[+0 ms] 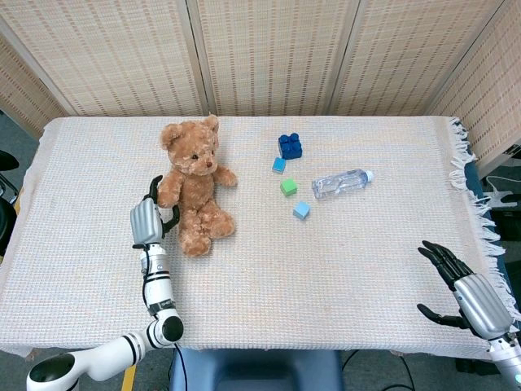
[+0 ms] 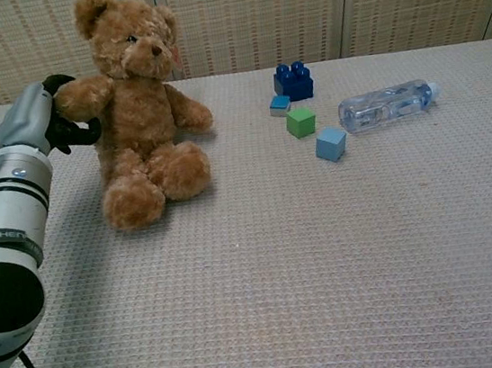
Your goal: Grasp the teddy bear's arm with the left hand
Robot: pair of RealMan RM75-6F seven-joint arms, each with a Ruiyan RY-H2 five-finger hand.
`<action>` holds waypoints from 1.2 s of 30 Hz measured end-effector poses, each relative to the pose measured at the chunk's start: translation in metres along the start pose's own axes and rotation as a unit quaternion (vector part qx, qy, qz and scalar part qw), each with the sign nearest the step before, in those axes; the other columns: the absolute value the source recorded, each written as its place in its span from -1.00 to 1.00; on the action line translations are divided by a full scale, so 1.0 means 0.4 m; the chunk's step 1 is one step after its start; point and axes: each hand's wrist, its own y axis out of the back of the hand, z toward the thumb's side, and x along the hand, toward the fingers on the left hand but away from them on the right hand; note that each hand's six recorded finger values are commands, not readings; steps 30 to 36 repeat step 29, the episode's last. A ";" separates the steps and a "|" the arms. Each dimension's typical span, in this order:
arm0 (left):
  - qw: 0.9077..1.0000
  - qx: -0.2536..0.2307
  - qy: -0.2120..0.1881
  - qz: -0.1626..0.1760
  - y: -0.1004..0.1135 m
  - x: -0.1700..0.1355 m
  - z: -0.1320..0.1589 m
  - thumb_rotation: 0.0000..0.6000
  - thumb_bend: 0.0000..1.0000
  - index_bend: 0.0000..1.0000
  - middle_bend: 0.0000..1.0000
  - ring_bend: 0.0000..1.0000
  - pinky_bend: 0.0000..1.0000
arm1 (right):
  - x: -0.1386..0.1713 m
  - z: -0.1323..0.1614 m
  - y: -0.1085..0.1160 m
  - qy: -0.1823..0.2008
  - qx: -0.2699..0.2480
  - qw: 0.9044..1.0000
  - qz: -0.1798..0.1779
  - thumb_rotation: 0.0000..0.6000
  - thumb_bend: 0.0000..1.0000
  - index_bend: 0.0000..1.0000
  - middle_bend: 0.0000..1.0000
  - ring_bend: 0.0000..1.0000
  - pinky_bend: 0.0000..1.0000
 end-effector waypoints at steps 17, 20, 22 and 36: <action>0.960 0.203 -0.181 -0.062 0.195 -0.129 -0.241 1.00 -0.19 -1.00 -1.00 -1.00 -0.25 | -0.013 0.002 -0.022 -0.006 0.011 1.000 0.005 1.00 -0.78 -1.00 -1.00 -1.00 -0.64; 0.947 0.226 -0.218 -0.070 0.251 -0.184 -0.274 1.00 -0.19 -1.00 -1.00 -1.00 -0.27 | -0.014 0.001 -0.026 -0.008 0.018 1.000 0.004 1.00 -0.78 -1.00 -1.00 -1.00 -0.64; 0.939 0.239 -0.239 -0.061 0.282 -0.221 -0.286 1.00 -0.18 -1.00 -1.00 -1.00 -0.28 | -0.015 0.000 -0.030 -0.011 0.026 1.000 0.003 1.00 -0.78 -1.00 -1.00 -1.00 -0.64; 0.919 0.273 -0.280 -0.050 0.340 -0.296 -0.286 1.00 -0.18 -1.00 -1.00 -1.00 -0.28 | -0.022 -0.001 -0.049 -0.018 0.041 0.999 0.009 1.00 -0.78 -1.00 -1.00 -1.00 -0.64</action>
